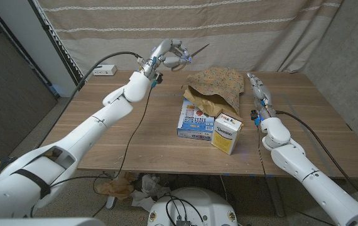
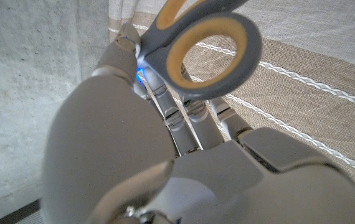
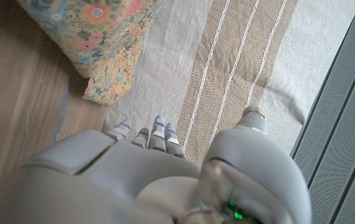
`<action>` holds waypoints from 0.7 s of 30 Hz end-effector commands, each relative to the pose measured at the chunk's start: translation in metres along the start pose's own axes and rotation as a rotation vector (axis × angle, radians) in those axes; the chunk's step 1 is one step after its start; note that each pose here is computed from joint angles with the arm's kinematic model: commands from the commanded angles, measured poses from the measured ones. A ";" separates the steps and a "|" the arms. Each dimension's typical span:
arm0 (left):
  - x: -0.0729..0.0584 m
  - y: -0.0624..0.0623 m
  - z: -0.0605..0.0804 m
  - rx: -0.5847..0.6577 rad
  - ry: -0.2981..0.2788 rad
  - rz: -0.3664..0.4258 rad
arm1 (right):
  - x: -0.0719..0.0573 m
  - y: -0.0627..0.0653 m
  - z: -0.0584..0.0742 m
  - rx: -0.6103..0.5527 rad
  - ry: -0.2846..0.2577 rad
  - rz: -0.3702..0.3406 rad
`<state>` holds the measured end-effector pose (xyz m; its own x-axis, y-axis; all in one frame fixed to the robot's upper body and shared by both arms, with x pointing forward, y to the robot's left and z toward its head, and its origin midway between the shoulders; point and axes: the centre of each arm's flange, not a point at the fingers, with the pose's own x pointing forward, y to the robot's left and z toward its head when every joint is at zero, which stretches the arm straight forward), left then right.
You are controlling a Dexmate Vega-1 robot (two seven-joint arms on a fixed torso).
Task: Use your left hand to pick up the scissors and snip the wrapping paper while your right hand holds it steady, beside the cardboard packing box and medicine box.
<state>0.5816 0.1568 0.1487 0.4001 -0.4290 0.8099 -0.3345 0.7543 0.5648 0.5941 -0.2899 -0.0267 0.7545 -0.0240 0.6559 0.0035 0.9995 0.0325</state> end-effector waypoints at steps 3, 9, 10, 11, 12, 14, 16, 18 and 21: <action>-0.015 -0.021 0.001 -0.276 0.062 0.171 | 0.002 -0.003 0.001 -0.002 -0.001 0.000; -0.017 -0.026 0.002 -0.392 0.079 0.217 | 0.002 -0.003 0.002 -0.003 -0.003 0.007; -0.018 -0.027 0.002 -0.408 0.085 0.221 | 0.002 -0.003 0.002 -0.002 -0.003 0.007; -0.018 -0.028 0.002 -0.422 0.088 0.224 | 0.002 -0.003 0.002 -0.003 -0.004 0.007; -0.019 -0.028 0.003 -0.431 0.090 0.229 | 0.002 -0.003 0.002 -0.001 -0.002 0.005; -0.020 -0.029 0.004 -0.451 0.093 0.239 | 0.002 -0.003 0.002 -0.001 -0.002 0.006; -0.021 -0.030 0.005 -0.476 0.095 0.251 | 0.002 -0.004 0.002 -0.001 -0.003 0.007; -0.022 -0.031 0.005 -0.508 0.102 0.262 | 0.002 -0.003 0.002 -0.002 -0.001 0.009; -0.023 -0.033 0.006 -0.559 0.111 0.271 | 0.002 -0.003 0.002 -0.001 -0.001 0.013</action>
<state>0.5807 0.1440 0.1207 0.4308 -0.2118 0.8772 -0.0687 0.9615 0.2659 0.5946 -0.2929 -0.0250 0.7538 -0.0184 0.6569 0.0002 0.9996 0.0277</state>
